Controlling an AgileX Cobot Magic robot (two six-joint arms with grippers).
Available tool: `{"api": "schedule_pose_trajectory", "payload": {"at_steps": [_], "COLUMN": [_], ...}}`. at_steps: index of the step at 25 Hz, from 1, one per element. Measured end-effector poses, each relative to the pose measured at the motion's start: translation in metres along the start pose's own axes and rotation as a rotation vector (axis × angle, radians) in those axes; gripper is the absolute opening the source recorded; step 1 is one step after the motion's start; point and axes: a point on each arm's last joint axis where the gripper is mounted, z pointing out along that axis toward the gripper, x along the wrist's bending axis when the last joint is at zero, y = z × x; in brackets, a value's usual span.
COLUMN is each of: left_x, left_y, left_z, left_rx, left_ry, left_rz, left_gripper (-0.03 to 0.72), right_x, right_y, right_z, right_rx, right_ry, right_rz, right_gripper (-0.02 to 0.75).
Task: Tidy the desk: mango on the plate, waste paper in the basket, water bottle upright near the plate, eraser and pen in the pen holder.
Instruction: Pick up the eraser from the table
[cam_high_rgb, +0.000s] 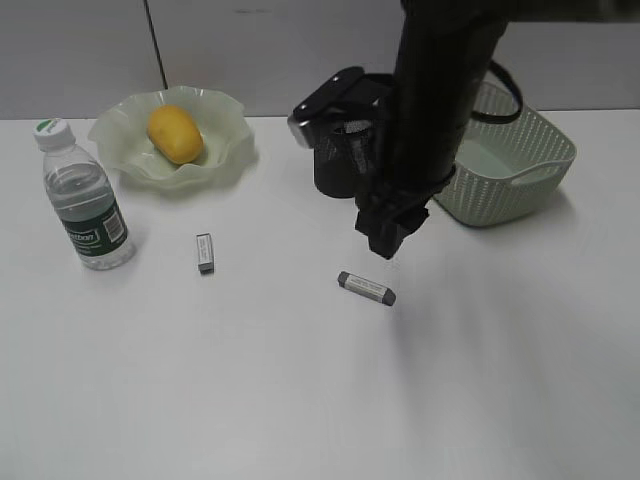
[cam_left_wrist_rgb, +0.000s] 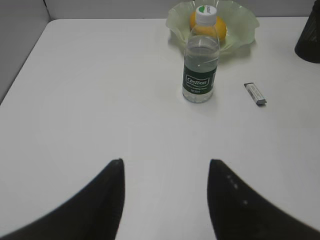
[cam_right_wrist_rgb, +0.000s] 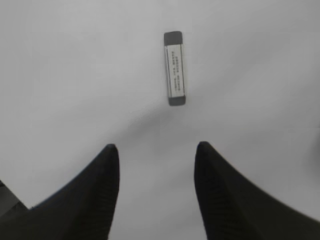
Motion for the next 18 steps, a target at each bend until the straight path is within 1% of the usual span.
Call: {"api": "schedule_pose_trajectory", "payload": {"at_steps": [4,10,14,18], "left_x": [0.0,0.0,0.0,0.0], "left_y": [0.0,0.0,0.0,0.0], "left_z": [0.0,0.0,0.0,0.0], "left_rx": [0.0,0.0,0.0,0.0], "left_ry": [0.0,0.0,0.0,0.0], "left_rz": [0.0,0.0,0.0,0.0], "left_gripper": [0.407,0.389,0.375,0.372], "right_x": [-0.004,-0.008,-0.008,-0.009], "right_y": [0.01,0.019,0.022,0.021], "right_z": [0.033,0.065,0.084,0.1], "right_rx": [0.042,0.061,0.051,0.076], "right_ry": [0.018,0.032,0.038,0.051], "right_rz": [-0.044,-0.074,-0.095,-0.107], "right_gripper": [0.395,0.392,0.353,0.317]}}
